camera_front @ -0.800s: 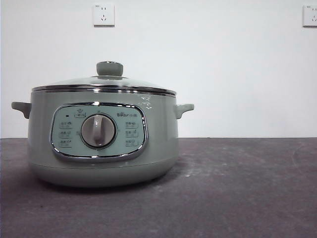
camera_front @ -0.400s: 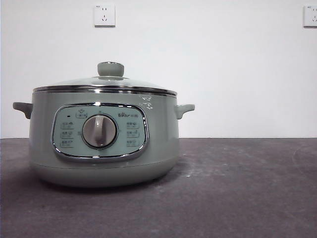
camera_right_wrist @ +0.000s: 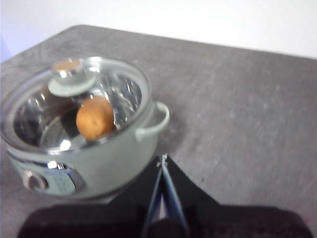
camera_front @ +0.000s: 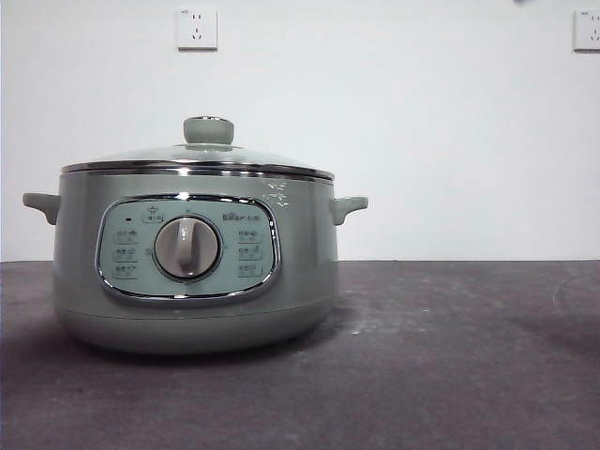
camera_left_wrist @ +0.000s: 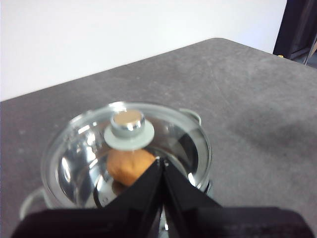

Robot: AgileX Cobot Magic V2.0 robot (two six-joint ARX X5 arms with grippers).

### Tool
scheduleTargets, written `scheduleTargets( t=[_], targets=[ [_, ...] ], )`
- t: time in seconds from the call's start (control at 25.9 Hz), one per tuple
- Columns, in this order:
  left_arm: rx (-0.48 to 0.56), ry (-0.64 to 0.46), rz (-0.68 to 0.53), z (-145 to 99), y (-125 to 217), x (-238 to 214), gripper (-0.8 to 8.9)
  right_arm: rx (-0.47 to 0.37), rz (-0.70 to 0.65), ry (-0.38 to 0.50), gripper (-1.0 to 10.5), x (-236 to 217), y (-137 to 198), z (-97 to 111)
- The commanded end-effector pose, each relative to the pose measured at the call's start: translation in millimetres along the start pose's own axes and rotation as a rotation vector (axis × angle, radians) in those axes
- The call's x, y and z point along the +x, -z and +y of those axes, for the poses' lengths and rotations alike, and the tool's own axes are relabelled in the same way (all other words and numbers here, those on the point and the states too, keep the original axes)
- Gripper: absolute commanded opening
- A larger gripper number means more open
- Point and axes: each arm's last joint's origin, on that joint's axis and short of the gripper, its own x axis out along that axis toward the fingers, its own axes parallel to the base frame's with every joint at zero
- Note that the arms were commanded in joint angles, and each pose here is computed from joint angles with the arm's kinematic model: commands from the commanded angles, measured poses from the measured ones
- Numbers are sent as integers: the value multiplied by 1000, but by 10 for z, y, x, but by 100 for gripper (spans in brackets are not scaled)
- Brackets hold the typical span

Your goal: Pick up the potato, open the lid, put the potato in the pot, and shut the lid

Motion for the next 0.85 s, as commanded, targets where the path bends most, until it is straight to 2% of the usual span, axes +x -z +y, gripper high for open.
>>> scheduleTargets(
  t=[0.04, 0.19, 0.66, 0.7, 0.73, 0.85],
  targets=[
    [1, 4, 5, -7, 218, 49, -8, 43, 23, 5, -12, 62, 206, -6],
    [-43, 5, 53, -9, 316, 79, -3, 44, 81, 35, -8, 108, 283, -10],
    [-36, -1, 132, -14, 373, 164, -3, 39, 86, 37, 1, 109, 288, -11],
    [-17, -1, 135, -14, 376, 165, -3, 39, 86, 37, 1, 109, 288, -11],
    [45, -13, 138, -9, 380, 162, -3, 39, 86, 37, 1, 109, 288, -11],
    [124, -91, 66, 64, 337, 53, -3, 39, 86, 36, 1, 109, 288, -10]
  ],
)
